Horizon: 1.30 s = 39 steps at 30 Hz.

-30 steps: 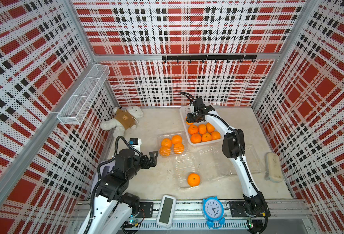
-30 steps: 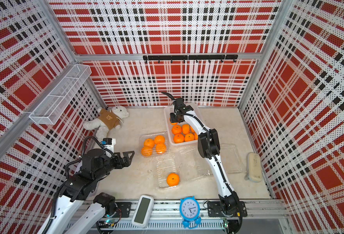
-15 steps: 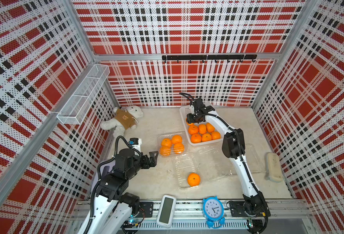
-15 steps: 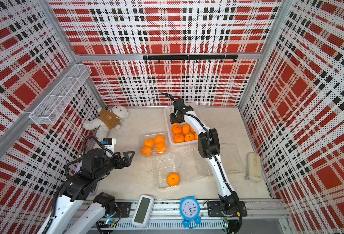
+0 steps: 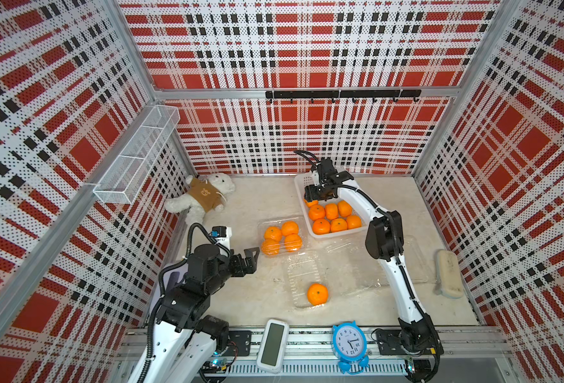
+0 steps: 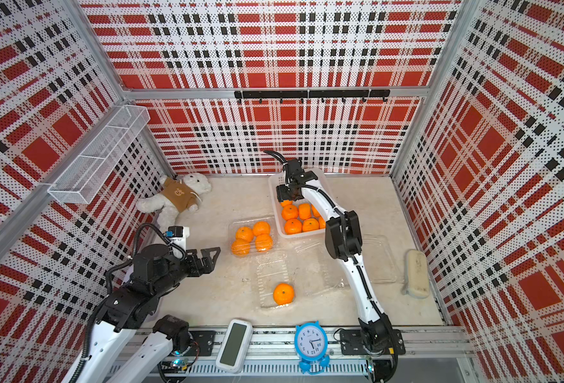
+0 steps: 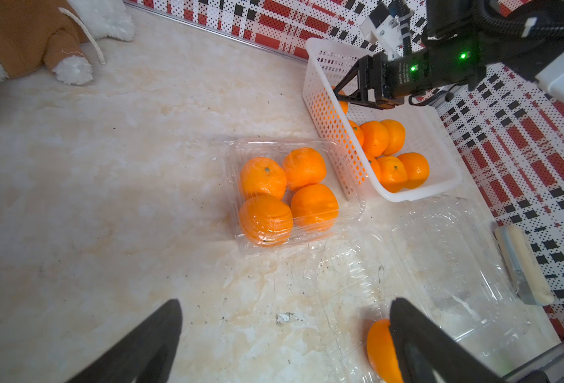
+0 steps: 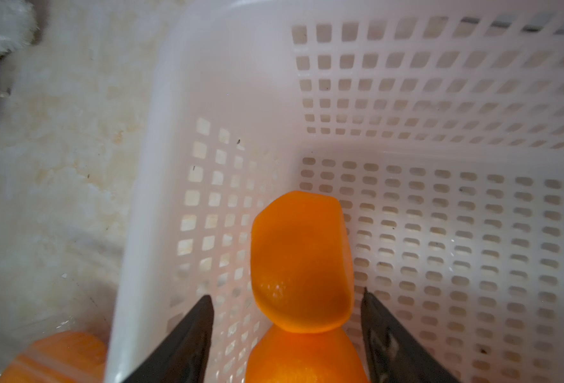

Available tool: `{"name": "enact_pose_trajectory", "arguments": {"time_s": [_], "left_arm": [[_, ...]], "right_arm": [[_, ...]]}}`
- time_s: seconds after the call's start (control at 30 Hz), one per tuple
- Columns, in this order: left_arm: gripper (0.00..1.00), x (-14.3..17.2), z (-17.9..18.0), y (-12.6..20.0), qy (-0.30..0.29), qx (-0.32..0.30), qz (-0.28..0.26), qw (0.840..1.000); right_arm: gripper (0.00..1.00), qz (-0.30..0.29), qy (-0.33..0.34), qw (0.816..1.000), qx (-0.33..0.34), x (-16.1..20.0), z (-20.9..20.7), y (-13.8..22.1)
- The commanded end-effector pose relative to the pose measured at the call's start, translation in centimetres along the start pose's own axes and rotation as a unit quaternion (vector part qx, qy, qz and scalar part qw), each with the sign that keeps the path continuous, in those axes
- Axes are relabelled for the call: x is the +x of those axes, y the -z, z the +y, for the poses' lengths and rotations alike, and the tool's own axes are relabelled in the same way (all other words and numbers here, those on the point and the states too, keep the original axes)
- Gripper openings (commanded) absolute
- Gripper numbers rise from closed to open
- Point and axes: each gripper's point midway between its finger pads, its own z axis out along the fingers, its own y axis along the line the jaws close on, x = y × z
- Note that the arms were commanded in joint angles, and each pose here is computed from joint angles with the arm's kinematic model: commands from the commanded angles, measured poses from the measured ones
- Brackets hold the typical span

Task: Take oranges out of containers
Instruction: Place the orange in the basket, then pick up the orange from the packing box.

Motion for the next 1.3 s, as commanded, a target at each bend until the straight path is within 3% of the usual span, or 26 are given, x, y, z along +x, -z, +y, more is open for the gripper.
{"name": "enact_pose_trajectory", "arguments": {"time_s": [0.0,0.3,0.47,0.67,0.77,0.93,1.13,1.27], "left_arm": [[0.99,-0.6,-0.2,0.3,-0.005,0.006,-0.014,1.000],[1.00,-0.8,-0.4,0.9,-0.006,0.009,-0.025,1.000],[1.00,-0.7,-0.5,0.9,-0.007,0.011,-0.026,1.000],[0.99,-0.7,-0.6,0.9,-0.009,0.014,-0.025,1.000],[1.00,-0.7,-0.6,0.9,-0.009,0.013,-0.025,1.000],[0.99,-0.8,-0.5,1.0,-0.008,0.010,-0.029,0.999],[0.99,-0.8,-0.5,1.1,-0.007,0.010,-0.030,0.999],[0.99,-0.8,-0.5,1.1,-0.007,0.011,-0.030,0.999]], "right_arm": [[0.74,-0.061,0.024,0.998,0.015,-3.4,1.7,7.2],[0.85,-0.078,0.049,0.994,0.062,-0.1,3.5,15.6],[0.91,-0.060,0.074,0.995,0.042,5.0,5.5,18.8],[0.91,-0.016,0.147,0.989,-0.015,13.2,10.3,21.2],[0.89,0.039,0.200,0.978,-0.043,18.3,13.0,21.1],[0.88,0.137,0.208,0.968,-0.041,26.0,15.0,19.4],[0.87,0.182,0.096,0.978,-0.015,30.2,14.8,17.5],[0.88,0.196,0.056,0.979,0.006,32.1,15.1,16.4]]}}
